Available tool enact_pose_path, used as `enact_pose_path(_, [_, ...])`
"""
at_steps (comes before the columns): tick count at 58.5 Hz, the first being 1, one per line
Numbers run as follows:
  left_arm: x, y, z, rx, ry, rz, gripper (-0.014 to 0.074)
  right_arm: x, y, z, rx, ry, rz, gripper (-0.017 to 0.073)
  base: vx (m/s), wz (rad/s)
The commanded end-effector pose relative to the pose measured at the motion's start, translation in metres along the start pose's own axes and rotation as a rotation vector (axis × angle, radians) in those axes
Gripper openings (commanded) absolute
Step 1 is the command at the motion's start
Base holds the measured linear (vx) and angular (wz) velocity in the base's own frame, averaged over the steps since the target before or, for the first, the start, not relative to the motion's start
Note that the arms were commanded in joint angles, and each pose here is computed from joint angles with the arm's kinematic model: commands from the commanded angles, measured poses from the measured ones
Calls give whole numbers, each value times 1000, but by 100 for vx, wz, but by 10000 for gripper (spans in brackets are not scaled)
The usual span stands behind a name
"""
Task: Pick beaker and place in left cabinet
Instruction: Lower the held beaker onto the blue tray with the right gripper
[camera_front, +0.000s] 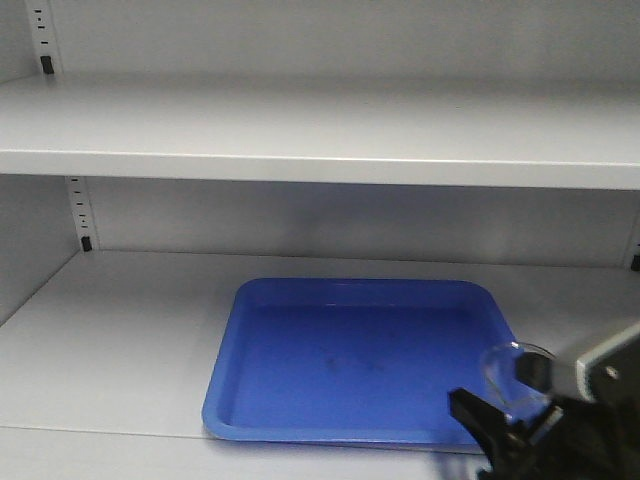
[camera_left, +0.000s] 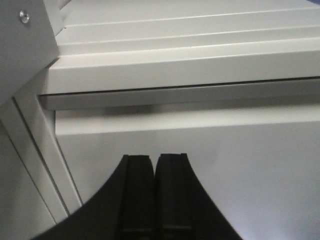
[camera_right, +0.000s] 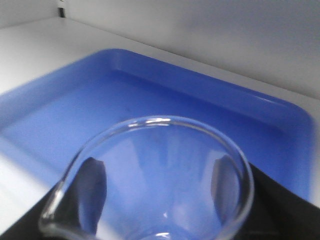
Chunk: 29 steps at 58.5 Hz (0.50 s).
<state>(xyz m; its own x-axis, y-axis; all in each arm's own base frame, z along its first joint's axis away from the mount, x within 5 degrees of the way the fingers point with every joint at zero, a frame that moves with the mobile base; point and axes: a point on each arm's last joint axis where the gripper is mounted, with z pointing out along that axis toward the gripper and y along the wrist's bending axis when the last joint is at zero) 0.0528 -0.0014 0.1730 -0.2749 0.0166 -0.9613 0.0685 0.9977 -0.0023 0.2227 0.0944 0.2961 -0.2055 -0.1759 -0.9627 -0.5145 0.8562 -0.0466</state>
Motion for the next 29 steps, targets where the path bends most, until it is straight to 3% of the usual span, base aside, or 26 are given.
enact_pose_path(1, [-11, -1, -2, 13, -97, -6, 4, -33, -2, 35, -90, -101, 22, -2, 0, 0])
enact_pose_path(18, [-11, -1, -2, 13, -97, -6, 4, -48, -17, 147, -193, -138, 49, -2, 0, 0])
enact_pose_path(29, [-11, -1, -2, 13, -97, -6, 4, -45, -22, 181, -206, -142, 45, 2, 0, 0])
